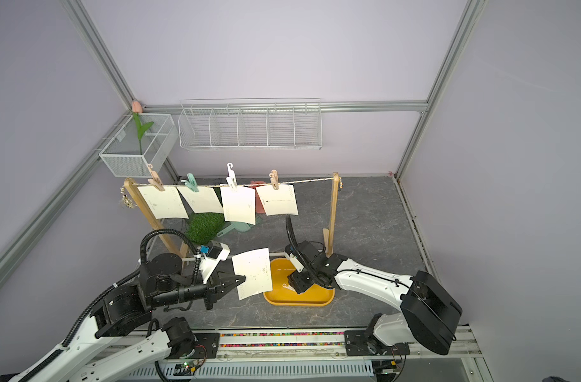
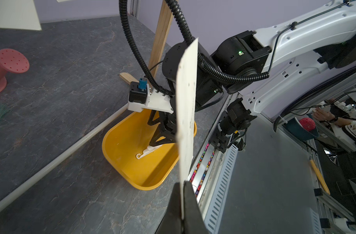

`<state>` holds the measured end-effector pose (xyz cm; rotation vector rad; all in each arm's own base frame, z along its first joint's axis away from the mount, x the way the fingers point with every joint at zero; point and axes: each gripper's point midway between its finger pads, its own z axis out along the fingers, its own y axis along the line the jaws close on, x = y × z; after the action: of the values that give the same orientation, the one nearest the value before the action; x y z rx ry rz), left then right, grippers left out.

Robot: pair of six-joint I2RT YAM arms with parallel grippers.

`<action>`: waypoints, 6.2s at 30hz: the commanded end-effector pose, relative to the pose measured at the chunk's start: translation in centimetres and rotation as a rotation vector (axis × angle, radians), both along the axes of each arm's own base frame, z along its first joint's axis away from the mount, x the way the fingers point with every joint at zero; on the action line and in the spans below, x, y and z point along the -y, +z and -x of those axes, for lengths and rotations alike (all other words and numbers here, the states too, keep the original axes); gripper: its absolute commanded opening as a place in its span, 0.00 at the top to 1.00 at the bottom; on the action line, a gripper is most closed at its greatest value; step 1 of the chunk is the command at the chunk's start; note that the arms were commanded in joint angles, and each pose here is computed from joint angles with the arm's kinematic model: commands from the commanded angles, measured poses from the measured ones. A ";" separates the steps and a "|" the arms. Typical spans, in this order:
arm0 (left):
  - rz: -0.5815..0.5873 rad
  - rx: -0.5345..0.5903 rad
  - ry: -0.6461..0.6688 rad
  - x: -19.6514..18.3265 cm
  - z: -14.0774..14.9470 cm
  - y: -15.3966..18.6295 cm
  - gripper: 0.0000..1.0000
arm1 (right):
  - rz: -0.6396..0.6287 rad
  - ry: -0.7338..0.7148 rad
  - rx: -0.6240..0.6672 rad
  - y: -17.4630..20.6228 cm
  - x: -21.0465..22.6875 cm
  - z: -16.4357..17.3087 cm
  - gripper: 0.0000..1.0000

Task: Remove the postcards from the strings
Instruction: Place the clamp in the storage box, then move the storage box to the center of the board, then place the postcard at the center of the board, then pinch the postcard on the clothesline.

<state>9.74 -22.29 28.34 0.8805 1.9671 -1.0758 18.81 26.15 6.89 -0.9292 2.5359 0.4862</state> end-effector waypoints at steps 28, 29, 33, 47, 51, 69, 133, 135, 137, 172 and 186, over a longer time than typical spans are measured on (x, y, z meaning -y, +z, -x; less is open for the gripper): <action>0.060 0.009 -0.115 3.1 0.1 0.8 1.00 | 0.052 -0.741 -0.026 1.4 14.4 1.7 0.46; 0.063 0.009 -0.114 3.1 0.1 0.8 1.00 | 0.049 -0.732 -0.033 1.1 14.0 1.5 0.46; 0.064 0.010 -0.104 3.1 -0.1 0.7 1.00 | 0.039 -0.715 -0.047 0.4 12.7 0.8 0.48; 0.064 0.019 -0.089 3.1 -0.4 0.5 1.00 | 0.052 -0.668 -0.070 -1.4 9.2 -0.7 0.81; 0.068 0.026 -0.089 2.9 -0.3 0.7 1.00 | 0.060 -0.676 -0.059 -1.3 7.8 -1.0 0.89; 0.121 0.102 -0.006 -1.2 1.0 2.3 1.00 | -0.009 -0.622 -0.025 -0.6 -6.6 -2.6 0.93; -0.466 -0.479 0.060 19.3 -1.6 -17.2 1.00 | -0.340 -0.798 0.615 18.1 24.3 3.4 0.09; -0.479 -0.489 0.062 19.2 -1.4 -17.7 1.00 | -0.339 -0.799 0.615 18.1 24.3 3.4 0.09; -0.487 -0.494 0.067 19.0 -1.4 -18.3 1.00 | -0.341 -0.798 0.615 18.1 24.3 3.4 0.09; -0.442 -0.261 0.048 15.2 -2.4 -13.9 0.71 | -0.402 -0.566 0.600 19.0 19.7 3.7 0.08; -0.052 0.346 -0.115 7.3 -0.1 1.6 0.38 | -0.626 0.428 0.540 32.8 1.6 10.6 0.11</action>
<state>9.67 -30.43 28.50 1.1094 1.8191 -0.9303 10.53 21.50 35.50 -0.9157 1.7595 0.8390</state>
